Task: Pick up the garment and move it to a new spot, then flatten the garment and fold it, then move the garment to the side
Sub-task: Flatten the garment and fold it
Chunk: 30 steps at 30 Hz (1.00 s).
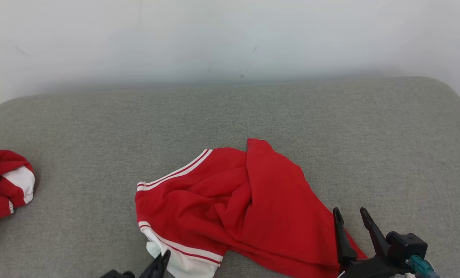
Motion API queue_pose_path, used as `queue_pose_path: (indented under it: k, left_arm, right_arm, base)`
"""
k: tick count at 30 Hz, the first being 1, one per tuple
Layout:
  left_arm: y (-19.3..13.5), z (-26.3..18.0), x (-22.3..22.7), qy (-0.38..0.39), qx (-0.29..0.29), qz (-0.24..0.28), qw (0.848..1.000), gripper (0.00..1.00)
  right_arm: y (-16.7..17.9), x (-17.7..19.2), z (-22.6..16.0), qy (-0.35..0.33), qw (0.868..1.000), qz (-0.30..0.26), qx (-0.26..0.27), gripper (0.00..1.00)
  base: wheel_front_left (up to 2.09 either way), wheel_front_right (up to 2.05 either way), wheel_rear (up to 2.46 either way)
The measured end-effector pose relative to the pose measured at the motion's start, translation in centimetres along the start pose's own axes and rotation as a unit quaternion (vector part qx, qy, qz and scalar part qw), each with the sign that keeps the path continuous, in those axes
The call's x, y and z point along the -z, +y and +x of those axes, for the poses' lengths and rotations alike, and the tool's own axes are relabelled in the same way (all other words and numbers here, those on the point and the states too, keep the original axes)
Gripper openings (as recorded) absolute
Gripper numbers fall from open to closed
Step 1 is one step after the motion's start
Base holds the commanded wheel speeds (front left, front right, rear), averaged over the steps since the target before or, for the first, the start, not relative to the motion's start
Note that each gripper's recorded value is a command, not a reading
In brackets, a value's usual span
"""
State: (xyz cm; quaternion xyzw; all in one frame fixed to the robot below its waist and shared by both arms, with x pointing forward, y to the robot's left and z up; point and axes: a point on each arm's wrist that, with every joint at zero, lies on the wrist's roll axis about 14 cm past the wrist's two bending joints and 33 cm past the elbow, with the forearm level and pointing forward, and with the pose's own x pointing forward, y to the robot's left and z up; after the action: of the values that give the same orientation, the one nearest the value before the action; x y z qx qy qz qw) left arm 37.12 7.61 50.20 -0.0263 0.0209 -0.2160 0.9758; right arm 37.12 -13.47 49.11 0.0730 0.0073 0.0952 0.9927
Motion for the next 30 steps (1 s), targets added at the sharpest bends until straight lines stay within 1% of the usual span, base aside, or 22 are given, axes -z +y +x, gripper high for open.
queue_pose_path:
  k: [6,15,16,17,18,22,25,30]
  left_arm:
    - [0.3,2.0,-0.1,-0.011,0.006,0.007,1.000,0.00]
    - [0.7,5.0,2.0,0.007,0.015,0.007,1.000,0.00]
    - [0.8,5.2,2.2,0.009,0.014,0.007,1.000,0.29]
    - [1.0,5.3,2.4,0.010,0.012,0.007,1.000,0.76]
    - [1.1,5.4,2.6,0.013,0.010,0.006,1.000,1.00]
    - [1.5,5.0,2.6,0.007,-0.004,-0.001,1.000,1.00]
    - [1.8,4.5,1.0,-0.022,-0.019,-0.007,1.000,1.00]
    - [2.9,2.2,0.9,-0.032,-0.052,-0.014,0.998,1.00]
  right_arm:
    - [-0.2,0.1,-0.1,0.004,1.000,-0.001,0.002,1.00]
    - [-1.3,0.4,-0.5,0.011,1.000,-0.004,0.019,1.00]
    - [-1.4,0.5,-0.6,0.012,1.000,-0.004,0.021,1.00]
    - [-1.5,0.6,-0.6,0.013,1.000,-0.005,0.022,1.00]
    - [-1.6,0.6,-0.7,0.014,1.000,-0.004,0.023,1.00]
    - [-1.5,0.7,-0.5,0.015,1.000,-0.003,0.022,1.00]
    - [-1.1,0.7,-0.3,0.014,1.000,-0.002,0.015,1.00]
    - [-0.4,0.9,0.3,0.015,1.000,0.000,0.004,1.00]
  base:
    - [0.00,0.00,0.00]
    - [0.00,0.00,0.00]
    - [0.00,0.00,0.00]
    - [0.00,0.00,0.00]
    - [0.00,0.00,0.00]
    - [0.00,0.00,0.00]
    - [0.00,0.00,0.00]
    - [0.00,0.00,0.00]
